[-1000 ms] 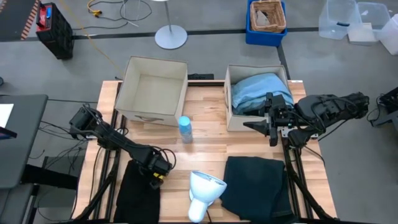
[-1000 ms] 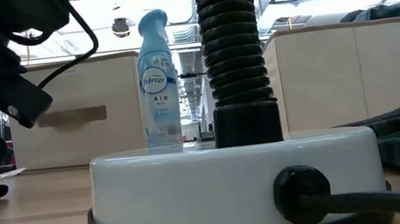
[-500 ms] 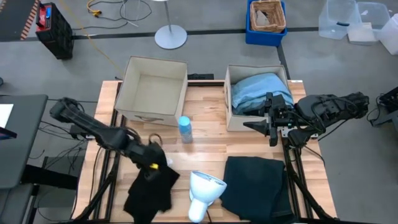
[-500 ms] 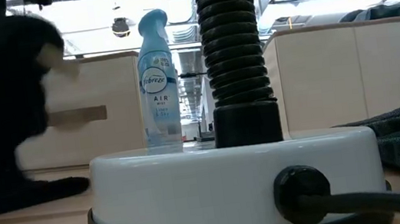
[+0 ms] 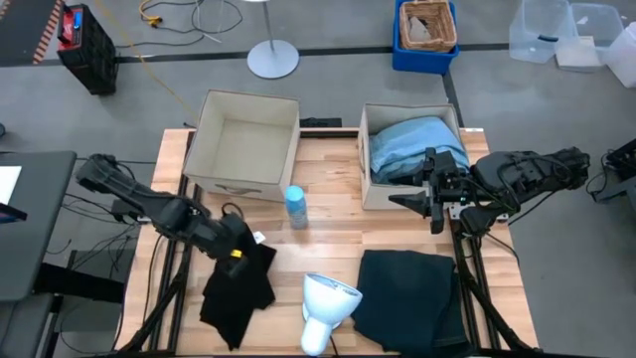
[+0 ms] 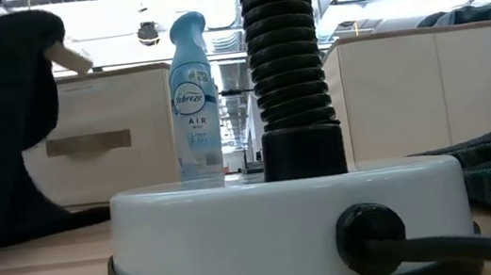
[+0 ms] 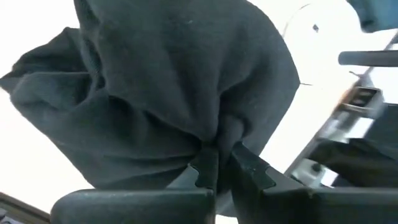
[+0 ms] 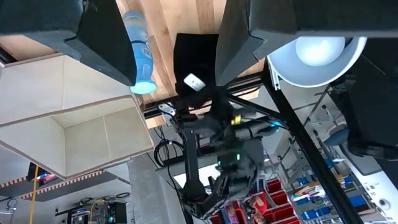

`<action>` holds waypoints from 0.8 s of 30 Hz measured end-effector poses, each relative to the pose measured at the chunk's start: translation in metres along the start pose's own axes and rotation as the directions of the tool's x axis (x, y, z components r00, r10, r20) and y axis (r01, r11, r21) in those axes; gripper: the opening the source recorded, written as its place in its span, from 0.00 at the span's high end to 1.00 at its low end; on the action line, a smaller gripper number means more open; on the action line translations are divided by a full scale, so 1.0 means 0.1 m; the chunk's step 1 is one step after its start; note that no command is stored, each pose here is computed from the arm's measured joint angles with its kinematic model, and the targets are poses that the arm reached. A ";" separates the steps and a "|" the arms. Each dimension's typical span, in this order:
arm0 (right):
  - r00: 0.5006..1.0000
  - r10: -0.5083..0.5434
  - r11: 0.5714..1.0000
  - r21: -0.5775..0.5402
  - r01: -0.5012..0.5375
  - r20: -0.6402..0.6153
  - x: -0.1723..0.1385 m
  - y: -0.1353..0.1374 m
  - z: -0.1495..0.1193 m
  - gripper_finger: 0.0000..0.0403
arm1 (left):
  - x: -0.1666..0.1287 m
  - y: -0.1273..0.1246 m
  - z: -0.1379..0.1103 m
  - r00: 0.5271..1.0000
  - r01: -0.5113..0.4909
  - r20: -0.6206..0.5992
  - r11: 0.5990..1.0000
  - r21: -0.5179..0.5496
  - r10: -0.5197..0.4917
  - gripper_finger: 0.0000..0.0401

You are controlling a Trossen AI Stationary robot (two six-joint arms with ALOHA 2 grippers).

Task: Sort clothes
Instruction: Put the black shorts into the left laundry organizer

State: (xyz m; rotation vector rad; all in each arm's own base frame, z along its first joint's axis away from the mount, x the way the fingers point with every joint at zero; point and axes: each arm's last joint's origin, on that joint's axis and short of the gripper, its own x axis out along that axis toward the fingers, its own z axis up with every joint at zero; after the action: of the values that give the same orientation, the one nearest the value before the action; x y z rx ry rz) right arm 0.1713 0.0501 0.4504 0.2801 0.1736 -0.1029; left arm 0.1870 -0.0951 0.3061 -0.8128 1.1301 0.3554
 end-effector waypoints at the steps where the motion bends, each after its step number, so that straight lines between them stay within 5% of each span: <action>1: 1.000 -0.001 1.000 0.000 0.001 0.000 0.00 0.00 0.00 0.42 | 0.07 -0.03 0.00 1.000 -0.027 -0.008 1.000 0.006 0.027 0.95; 7: 1.000 -0.024 1.000 0.001 0.024 0.009 0.00 -0.01 0.00 0.42 | 0.51 -0.17 0.02 0.987 -0.154 -0.042 0.985 0.078 0.157 0.98; 12: 1.000 -0.024 1.000 0.018 0.024 0.009 0.00 -0.01 0.00 0.42 | 0.65 -0.24 0.04 0.988 -0.139 -0.043 0.983 0.118 0.145 0.98; 18: 1.000 -0.024 1.000 0.019 0.024 0.009 0.00 -0.01 0.00 0.42 | 0.46 -0.22 0.04 0.997 -0.081 -0.010 0.992 0.101 0.083 0.98; 24: 1.000 -0.024 1.000 0.018 0.024 0.008 0.00 -0.01 0.00 0.42 | 0.01 -0.09 0.07 0.987 0.044 0.149 0.998 0.055 -0.052 0.98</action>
State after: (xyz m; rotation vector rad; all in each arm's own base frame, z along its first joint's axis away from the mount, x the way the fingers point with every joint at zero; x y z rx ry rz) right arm 0.1712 0.0494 0.4504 0.2959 0.1676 -0.1295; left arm 0.1980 -0.0965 0.3096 -0.7538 0.9736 0.3407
